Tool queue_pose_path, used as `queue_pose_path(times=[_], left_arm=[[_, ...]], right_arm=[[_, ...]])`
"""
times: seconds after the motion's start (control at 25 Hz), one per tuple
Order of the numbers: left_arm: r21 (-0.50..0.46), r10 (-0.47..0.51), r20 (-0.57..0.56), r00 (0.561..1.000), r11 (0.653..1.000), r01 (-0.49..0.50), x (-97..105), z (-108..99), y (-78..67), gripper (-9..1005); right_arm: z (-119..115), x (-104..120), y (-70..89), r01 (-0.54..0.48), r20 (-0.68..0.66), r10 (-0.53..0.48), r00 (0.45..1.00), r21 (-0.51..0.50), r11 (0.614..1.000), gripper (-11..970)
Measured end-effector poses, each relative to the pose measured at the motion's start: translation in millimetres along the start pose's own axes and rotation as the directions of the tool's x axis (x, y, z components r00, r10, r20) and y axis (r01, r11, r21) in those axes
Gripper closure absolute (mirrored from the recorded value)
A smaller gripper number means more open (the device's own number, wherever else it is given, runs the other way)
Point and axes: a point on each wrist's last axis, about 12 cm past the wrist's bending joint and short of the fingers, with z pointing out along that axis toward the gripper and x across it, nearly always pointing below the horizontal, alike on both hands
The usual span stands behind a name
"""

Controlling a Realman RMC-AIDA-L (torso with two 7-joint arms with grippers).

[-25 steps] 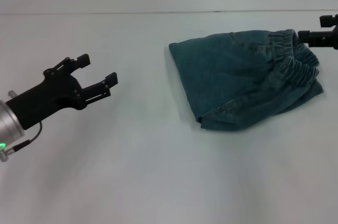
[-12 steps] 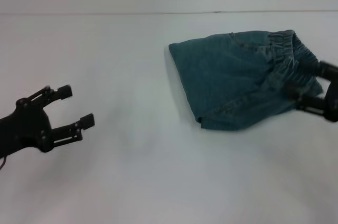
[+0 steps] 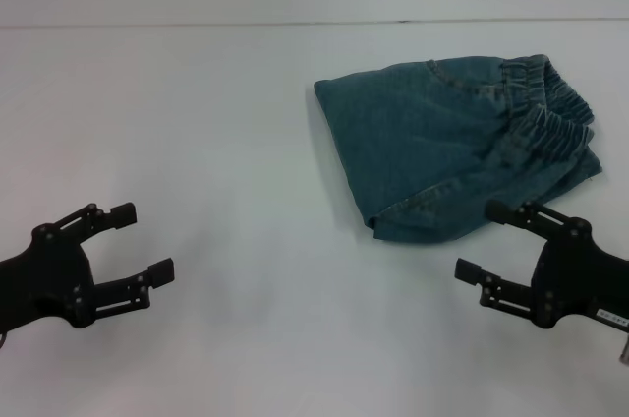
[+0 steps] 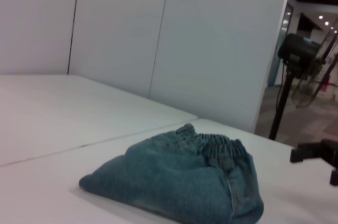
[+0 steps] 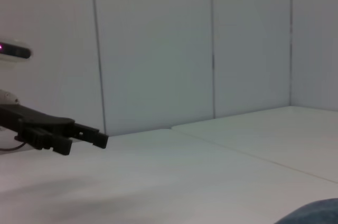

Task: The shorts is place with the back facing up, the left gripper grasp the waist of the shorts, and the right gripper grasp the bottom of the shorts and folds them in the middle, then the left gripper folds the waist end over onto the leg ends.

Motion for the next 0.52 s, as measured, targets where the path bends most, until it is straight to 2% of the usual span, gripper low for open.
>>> queue_pose_path(times=[0.32, 0.52], left_arm=[[-0.006, 0.017, 0.030, 0.999, 1.000, -0.017, 2.0, -6.8, -5.0, 62], [-0.007, 0.020, 0.030, 0.999, 1.000, -0.020, 5.0, -7.3, -7.4, 62]], right_arm=[[4.3, 6.6, 8.6, 0.030, -0.001, -0.030, 1.000, -0.021, 0.999, 139], [5.2, 8.0, 8.5, 0.028, -0.010, -0.028, 1.000, -0.021, 0.999, 139]])
